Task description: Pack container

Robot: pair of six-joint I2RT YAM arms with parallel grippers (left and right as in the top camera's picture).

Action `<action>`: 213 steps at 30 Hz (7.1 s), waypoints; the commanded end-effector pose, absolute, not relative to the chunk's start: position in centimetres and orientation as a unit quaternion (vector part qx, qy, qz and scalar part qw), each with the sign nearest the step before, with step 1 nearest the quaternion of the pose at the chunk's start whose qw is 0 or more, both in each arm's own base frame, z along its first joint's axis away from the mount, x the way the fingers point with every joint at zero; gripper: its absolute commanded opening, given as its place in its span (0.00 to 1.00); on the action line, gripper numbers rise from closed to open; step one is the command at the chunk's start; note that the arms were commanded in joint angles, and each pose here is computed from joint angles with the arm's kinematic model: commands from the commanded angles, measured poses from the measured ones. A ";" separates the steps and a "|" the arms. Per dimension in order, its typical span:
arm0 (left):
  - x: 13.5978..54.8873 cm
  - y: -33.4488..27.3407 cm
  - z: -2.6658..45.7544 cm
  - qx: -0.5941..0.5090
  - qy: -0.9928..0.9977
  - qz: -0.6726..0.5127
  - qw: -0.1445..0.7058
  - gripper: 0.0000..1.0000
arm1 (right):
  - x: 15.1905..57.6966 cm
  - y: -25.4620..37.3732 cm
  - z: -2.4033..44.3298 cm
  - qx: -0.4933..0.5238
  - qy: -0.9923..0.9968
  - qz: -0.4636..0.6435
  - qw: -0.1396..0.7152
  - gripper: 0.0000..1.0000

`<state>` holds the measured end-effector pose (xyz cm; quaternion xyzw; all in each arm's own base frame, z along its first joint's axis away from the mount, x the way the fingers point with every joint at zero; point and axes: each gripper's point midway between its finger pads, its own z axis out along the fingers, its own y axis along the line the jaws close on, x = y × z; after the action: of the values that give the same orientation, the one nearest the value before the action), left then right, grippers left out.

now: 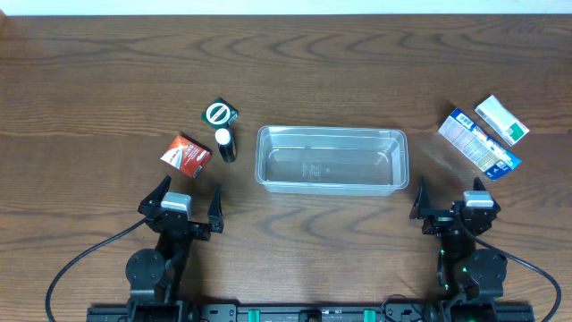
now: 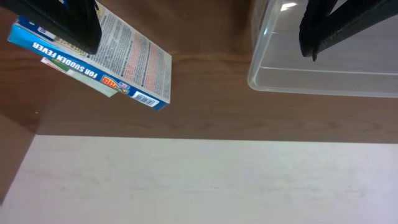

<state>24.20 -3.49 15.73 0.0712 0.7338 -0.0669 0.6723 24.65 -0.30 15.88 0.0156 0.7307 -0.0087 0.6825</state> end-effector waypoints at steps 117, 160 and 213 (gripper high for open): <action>24.1 -3.5 14.2 0.075 0.748 -0.065 0.656 0.98 | 37.3 -10.5 8.9 -0.063 0.992 -0.047 0.098 0.86; 24.1 -3.5 14.2 0.075 0.748 -0.065 0.656 0.98 | 37.2 -12.0 7.9 -0.111 0.988 -0.040 0.104 0.56; 24.1 -3.5 14.2 0.075 0.748 -0.065 0.656 0.98 | 41.8 -1.2 24.6 -0.139 0.962 0.111 0.210 0.18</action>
<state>24.20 -3.49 15.74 0.0712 0.7338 -0.0669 0.6723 41.29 -5.31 21.26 -0.0637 0.9814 0.0757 0.1644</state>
